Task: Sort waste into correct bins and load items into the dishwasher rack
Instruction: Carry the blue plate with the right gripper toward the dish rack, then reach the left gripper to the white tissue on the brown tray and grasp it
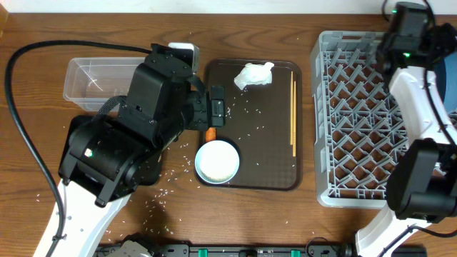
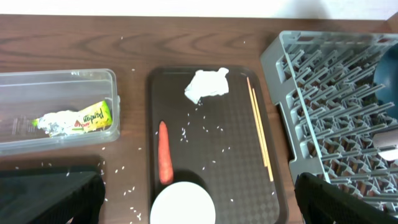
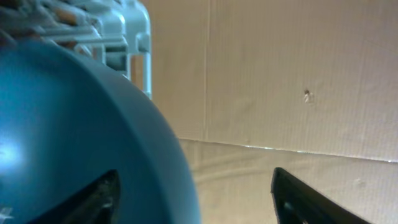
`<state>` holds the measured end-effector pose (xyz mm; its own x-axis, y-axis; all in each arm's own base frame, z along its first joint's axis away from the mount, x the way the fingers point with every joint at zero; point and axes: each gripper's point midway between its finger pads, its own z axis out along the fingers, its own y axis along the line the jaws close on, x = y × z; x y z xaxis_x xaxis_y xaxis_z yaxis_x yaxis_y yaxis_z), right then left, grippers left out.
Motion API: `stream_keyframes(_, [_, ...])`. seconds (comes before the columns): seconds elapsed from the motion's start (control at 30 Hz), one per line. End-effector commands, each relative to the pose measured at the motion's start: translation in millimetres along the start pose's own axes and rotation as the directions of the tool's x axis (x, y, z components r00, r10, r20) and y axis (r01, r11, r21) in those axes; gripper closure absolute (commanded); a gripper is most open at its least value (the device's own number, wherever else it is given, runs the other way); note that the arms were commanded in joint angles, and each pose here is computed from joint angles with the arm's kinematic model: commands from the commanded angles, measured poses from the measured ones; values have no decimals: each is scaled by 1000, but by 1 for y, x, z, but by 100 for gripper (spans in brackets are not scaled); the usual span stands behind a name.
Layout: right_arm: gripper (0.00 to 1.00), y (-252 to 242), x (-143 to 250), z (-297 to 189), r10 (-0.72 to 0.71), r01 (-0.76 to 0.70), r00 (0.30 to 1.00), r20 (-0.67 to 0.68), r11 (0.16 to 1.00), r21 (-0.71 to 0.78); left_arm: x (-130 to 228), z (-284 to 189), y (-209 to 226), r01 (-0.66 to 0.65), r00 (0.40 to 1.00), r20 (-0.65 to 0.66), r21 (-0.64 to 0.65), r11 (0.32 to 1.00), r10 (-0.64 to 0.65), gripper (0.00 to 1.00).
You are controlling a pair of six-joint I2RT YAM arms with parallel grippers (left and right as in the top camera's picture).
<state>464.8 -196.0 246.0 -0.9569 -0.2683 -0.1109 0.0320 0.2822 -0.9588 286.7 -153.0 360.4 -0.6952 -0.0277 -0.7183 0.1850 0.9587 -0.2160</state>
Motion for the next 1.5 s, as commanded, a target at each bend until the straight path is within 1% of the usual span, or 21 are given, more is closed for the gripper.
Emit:
stream_keyframes(0.0, [16,4,-12,-16,-4,4,999,33,1000,3,1,0,-1,-16,1000,-10,6,1000,16,2])
stream_keyframes(0.13, [5,9,-25,-33,20,-20,997,75,1000,-3,5,0,1,-18,1000,-26,-1,1000,18,2])
stream_keyframes(0.17, [1,10,-27,-36,35,-34,996,84,999,-5,5,0,1,-18,999,-27,-2,1000,18,2])
stream_keyframes(0.23, [1,14,-35,-49,86,-84,990,113,996,-16,5,0,1,-18,1000,-26,-2,1000,18,2])
stream_keyframes(0.37, [1,28,-50,-83,133,-122,975,180,990,-71,4,0,1,-24,999,-22,0,1000,24,2])
stream_keyframes(0.5, [1,63,-63,-127,133,-82,955,265,977,-194,4,-1,1,-74,997,-19,1,997,74,2])
stream_keyframes(0.57, [1,87,-67,-151,154,-63,942,298,954,-295,3,-5,1,-101,995,-10,5,995,101,2])
stream_keyframes(0.63, [1,119,-69,-179,203,-36,926,318,886,-462,1,-10,2,-108,994,9,6,994,108,2])
stream_keyframes(0.67, [1,138,-68,-198,225,-4,920,321,824,-567,0,-14,3,-110,994,19,3,994,110,2])
stream_keyframes(0.73, [4,165,-62,-233,261,46,916,306,686,-726,-3,-21,8,-106,993,46,-17,994,107,2])
stream_keyframes(0.8, [7,185,-55,-271,321,48,918,234,496,-867,-6,-29,13,-102,992,71,-39,994,104,2])
stream_keyframes(0.87, [10,197,-49,-304,333,81,923,192,320,-944,-8,-33,16,-104,990,86,-51,993,108,2])
stream_keyframes(0.9, [11,200,-46,-312,332,77,928,167,268,-960,-8,-34,16,-119,989,87,-53,992,123,2])
stream_keyframes(0.97, [11,202,-40,-318,333,11,940,76,192,-981,-6,-31,16,-156,984,75,-60,986,160,2])
stream_keyframes(1.07, [13,190,-34,-326,339,-15,941,24,112,-994,-5,-21,19,-168,984,47,-84,982,173,2])
stream_keyframes(1.2, [13,148,-22,-321,394,-91,917,-54,76,-993,-8,3,16,-176,984,14,-105,979,178,2])
stream_keyframes(1.27, [12,113,-12,-315,458,-153,882,-112,53,-987,-12,26,12,-214,977,-6,-109,971,215,2])
stream_keyframes(1.33, [11,86,-7,-311,516,-177,847,-130,41,-983,-12,46,10,-235,972,-36,-115,965,232,2])
stream_keyframes(1.4, [3,53,2,-305,586,-194,799,-137,34,-980,-9,74,9,-241,969,-78,-125,962,233,2])
stream_keyframes(1.43, [1,38,7,-303,617,-201,774,-140,30,-979,-6,87,9,-246,967,-101,-129,961,234,2])
stream_keyframes(1.47, [1,21,13,-300,651,-219,744,-151,23,-975,-3,102,10,-249,964,-127,-132,960,232,2])
